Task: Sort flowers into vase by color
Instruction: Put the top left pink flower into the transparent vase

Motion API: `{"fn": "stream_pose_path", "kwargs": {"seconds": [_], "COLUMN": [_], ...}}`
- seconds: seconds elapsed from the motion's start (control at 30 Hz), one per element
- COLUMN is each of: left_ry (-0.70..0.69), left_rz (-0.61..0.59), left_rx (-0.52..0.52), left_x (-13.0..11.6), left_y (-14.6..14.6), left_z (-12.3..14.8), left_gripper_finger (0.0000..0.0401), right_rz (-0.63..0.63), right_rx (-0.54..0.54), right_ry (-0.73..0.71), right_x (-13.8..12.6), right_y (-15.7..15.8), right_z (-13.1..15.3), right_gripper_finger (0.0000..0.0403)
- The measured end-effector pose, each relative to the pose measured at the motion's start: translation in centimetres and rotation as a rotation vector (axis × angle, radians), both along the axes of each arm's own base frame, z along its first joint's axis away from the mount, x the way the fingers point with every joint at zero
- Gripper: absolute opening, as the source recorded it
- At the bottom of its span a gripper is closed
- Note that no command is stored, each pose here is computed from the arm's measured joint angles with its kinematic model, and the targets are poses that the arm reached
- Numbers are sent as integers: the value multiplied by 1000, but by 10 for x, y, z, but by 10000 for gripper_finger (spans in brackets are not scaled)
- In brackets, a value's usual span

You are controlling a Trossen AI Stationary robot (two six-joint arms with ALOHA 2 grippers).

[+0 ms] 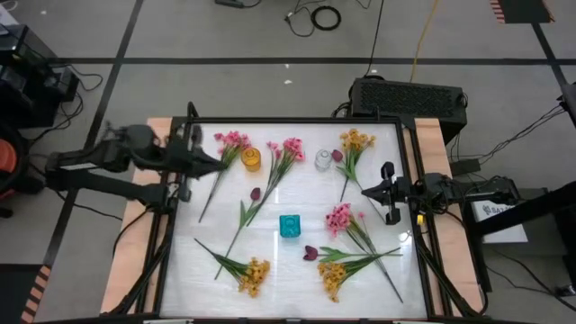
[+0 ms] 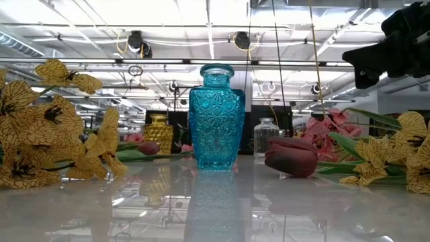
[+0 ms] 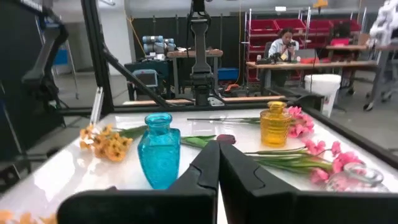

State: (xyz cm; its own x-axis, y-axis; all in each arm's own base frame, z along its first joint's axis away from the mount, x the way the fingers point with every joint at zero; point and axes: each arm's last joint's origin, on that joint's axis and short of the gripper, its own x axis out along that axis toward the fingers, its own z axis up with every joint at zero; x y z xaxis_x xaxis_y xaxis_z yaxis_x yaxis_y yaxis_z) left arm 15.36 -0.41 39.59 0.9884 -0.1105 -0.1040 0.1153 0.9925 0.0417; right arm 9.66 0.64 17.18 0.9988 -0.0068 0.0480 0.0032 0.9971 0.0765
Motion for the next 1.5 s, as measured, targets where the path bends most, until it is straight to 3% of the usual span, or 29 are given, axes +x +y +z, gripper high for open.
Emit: {"fn": "stream_pose_path", "kwargs": {"seconds": [0.2,0.4,0.63,0.8,1.0,1.2,1.33,1.5], "left_ry": [-40,4,62,62,64,68,76,131], "left_rz": [39,121,125,129,147,149,155,164], "left_rx": [-10,-29,-23,-23,-43,-56,-91,-124], "left_x": [18,24,28,28,28,28,28,27], "left_y": [-4,-4,-4,-4,-3,-3,-3,-3], "left_z": [-33,-62,-84,-85,-85,-86,-86,-91], "left_gripper_finger": [1,1,8,9,10,10,11,11], "right_rz": [8,-19,-10,-118,-158,-251,-289,-309], "right_rx": [178,190,315,248,171,137,119,131], "right_ry": [-15,-13,-27,-44,-84,48,167,339], "right_x": [0,0,0,-12,-22,-17,9,45], "right_y": [0,-1,-1,-5,-7,-9,-7,-3], "right_z": [1,1,4,53,151,224,229,195], "right_gripper_finger": [0,0,0,0,0,0,0,0]}}
